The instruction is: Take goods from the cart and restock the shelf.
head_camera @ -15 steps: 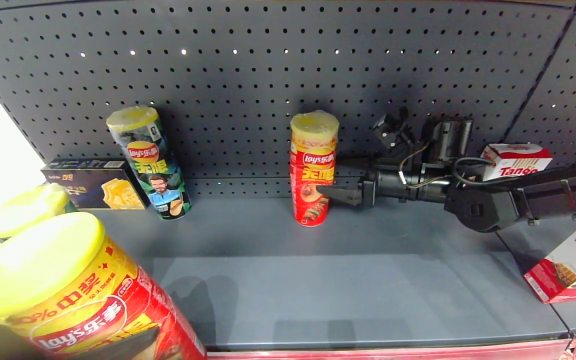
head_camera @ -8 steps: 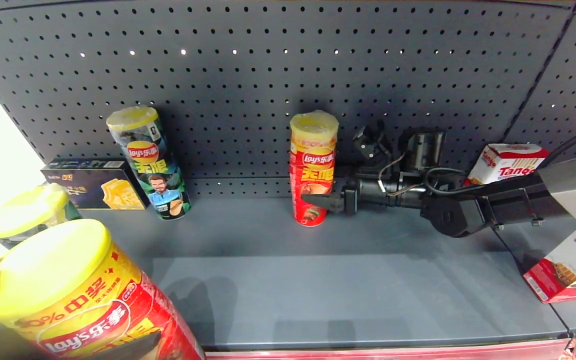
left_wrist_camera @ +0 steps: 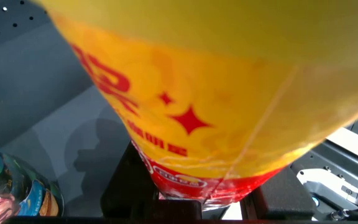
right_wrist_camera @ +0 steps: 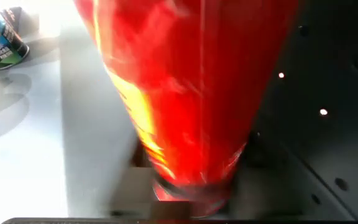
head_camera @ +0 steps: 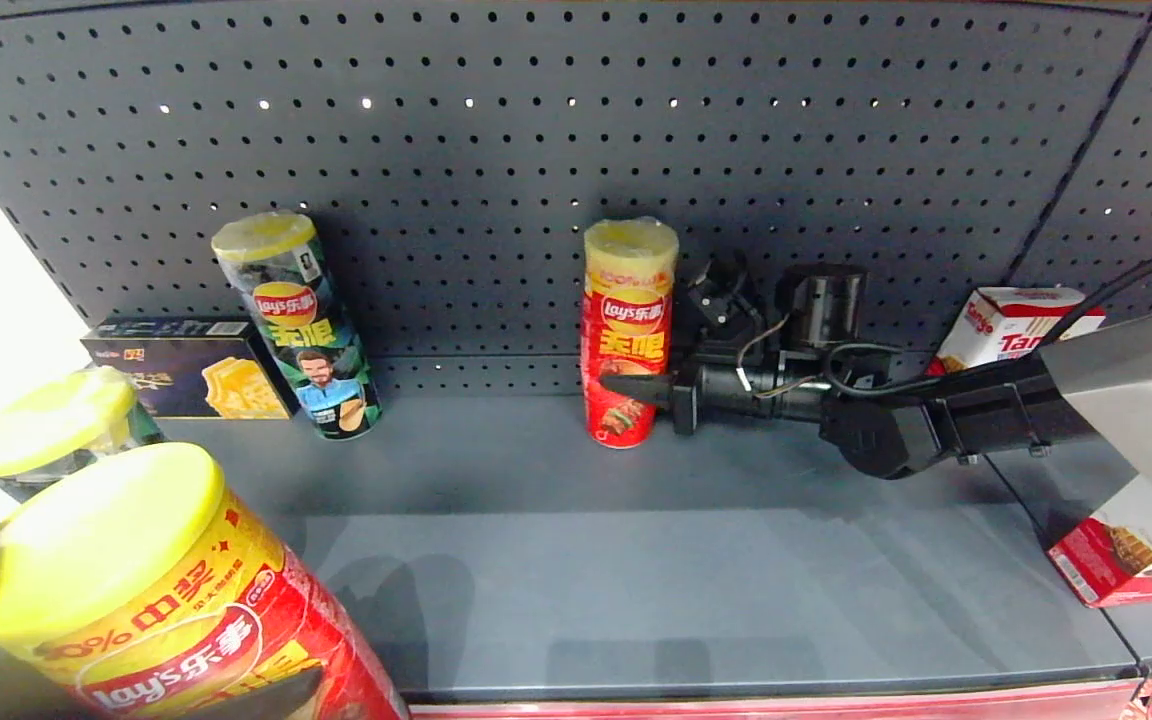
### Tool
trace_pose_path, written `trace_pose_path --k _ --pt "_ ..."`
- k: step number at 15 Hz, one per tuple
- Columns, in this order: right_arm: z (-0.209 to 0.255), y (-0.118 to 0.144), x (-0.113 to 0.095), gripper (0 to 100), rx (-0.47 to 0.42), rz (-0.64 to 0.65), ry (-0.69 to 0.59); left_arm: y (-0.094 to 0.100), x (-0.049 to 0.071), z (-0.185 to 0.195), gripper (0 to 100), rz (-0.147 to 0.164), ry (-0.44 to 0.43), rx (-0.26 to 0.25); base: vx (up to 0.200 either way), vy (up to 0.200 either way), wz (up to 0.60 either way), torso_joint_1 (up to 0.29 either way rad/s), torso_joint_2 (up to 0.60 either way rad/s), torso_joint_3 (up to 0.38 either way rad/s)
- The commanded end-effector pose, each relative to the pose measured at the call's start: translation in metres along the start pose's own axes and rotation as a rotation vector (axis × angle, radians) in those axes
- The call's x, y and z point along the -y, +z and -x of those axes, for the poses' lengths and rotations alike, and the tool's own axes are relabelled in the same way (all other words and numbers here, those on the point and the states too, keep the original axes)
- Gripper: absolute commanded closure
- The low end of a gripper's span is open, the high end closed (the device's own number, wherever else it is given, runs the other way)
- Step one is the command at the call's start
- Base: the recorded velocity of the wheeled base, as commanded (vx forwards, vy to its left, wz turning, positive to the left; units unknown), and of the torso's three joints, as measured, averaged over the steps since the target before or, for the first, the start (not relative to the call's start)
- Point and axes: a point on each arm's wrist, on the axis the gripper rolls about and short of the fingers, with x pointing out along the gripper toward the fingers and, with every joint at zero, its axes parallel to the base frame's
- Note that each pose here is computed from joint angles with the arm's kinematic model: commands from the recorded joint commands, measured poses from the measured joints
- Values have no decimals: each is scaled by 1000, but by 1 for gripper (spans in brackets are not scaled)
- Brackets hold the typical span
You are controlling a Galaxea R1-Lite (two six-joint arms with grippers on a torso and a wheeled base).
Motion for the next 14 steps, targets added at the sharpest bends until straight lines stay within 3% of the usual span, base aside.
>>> trace_pose_path --k 1,6,10,14 --pt "3 7 -4 100 8 7 0 0 0 0 100 0 0 0 0 0 0 0 0 0" --pt "25 41 -25 100 43 36 -5 0 0 0 100 -2 0 4 0 0 0 0 0 0" --pt "60 69 -79 100 56 12 11 -1 1 1 100 -1 -3 3 0 0 0 0 0 0" --pt "95 68 -117 100 48 7 18 -1 1 1 100 -4 -3 5 0 0 0 0 0 0"
